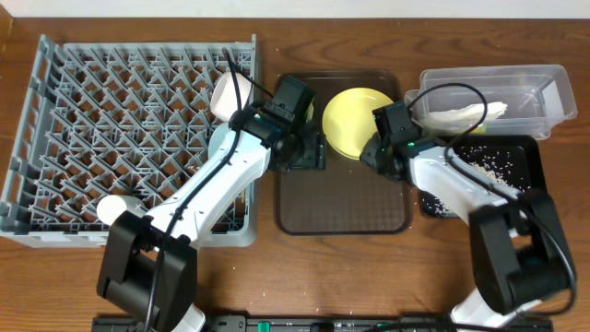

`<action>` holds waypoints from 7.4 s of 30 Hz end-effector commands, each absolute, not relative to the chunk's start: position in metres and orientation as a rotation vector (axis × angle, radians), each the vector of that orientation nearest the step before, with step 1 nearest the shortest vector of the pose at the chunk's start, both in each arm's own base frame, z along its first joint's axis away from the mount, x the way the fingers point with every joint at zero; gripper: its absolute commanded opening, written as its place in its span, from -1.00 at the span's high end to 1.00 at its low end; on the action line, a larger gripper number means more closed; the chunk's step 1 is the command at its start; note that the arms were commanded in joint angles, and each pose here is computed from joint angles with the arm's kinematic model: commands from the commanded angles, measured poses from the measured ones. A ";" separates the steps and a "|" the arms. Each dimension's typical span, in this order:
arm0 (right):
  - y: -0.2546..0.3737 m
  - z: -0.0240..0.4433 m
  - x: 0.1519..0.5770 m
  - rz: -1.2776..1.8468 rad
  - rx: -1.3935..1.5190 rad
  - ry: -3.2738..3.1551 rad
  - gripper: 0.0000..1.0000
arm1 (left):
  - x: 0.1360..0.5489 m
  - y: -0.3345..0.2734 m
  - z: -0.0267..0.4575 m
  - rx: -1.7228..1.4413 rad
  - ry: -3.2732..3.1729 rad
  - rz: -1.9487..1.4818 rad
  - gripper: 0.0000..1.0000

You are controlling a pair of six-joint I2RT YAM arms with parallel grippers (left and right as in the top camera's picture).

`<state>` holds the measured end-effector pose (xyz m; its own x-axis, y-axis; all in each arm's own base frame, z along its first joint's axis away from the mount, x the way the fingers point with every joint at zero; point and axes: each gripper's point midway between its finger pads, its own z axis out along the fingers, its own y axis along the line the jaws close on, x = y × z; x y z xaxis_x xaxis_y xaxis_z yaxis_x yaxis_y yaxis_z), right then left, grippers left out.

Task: Sort waste into correct bins and load items into the dishwasher

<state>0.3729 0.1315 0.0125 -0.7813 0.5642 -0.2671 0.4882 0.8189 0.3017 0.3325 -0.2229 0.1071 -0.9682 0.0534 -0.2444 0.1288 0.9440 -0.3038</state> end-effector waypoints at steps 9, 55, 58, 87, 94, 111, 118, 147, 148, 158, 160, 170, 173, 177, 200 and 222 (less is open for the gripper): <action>0.109 0.016 0.353 0.189 0.820 2.708 0.98 | 0.330 -0.225 0.117 0.181 2.843 -0.506 -0.55; -0.015 0.183 0.293 0.401 0.726 2.456 -0.99 | 0.318 0.005 0.281 -0.190 2.325 0.476 0.85; -0.026 0.183 0.292 0.387 0.770 2.442 -0.98 | 0.318 0.025 0.283 -0.217 2.292 0.659 0.85; -0.026 0.182 0.292 0.388 0.770 2.442 -0.99 | 0.388 0.000 0.159 -0.042 2.529 0.805 0.02; -0.026 0.182 0.292 0.388 0.770 2.442 -0.99 | 0.383 -0.016 0.164 -0.002 2.546 0.723 -0.55; -0.026 0.182 0.292 0.388 0.770 2.442 -0.99 | 0.277 -0.059 0.289 -0.110 2.381 0.028 -0.74; -0.026 0.182 0.292 0.388 0.770 2.442 -0.99 | 0.249 -0.064 0.316 -0.086 2.302 -0.137 -0.75; -0.026 0.182 0.292 0.388 0.770 2.442 -0.99 | 0.225 -0.001 0.298 -0.103 1.668 -0.078 -0.75; -0.026 0.182 0.292 0.388 0.770 2.442 -0.99 | 0.224 -0.001 0.294 -0.102 1.649 -0.080 -0.75; -0.026 0.182 0.292 0.388 0.770 2.442 -0.99 | 0.227 -0.001 0.239 -0.087 1.561 -0.071 -0.75; -0.026 0.182 0.292 0.388 0.770 2.442 -0.99 | 0.229 0.000 0.227 -0.089 1.549 -0.070 -0.76; -0.026 0.182 0.292 0.388 0.770 2.442 -0.99 | 0.247 -0.001 0.170 -0.091 1.587 -0.067 -0.75; -0.026 0.182 0.292 0.388 0.770 2.442 -0.98 | 0.246 -0.001 0.163 -0.092 1.614 -0.064 -0.75; -0.026 0.182 0.292 0.388 0.770 2.442 -0.98 | 0.245 -0.001 0.143 -0.092 1.696 -0.058 -0.76; -0.028 0.182 0.292 0.385 0.780 2.438 -0.98 | 0.244 -0.001 0.131 -0.092 1.747 -0.054 -0.76; 0.003 0.253 0.259 0.112 0.036 2.017 -0.99 | 0.244 -0.001 0.131 -0.092 1.747 -0.054 -0.76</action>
<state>0.2790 0.0006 0.2642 -0.4677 0.2053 -0.8597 0.0341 0.9761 0.2146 0.2453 -0.0040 0.1503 -0.1161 -0.1077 -0.9874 -0.0126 0.9942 -0.1069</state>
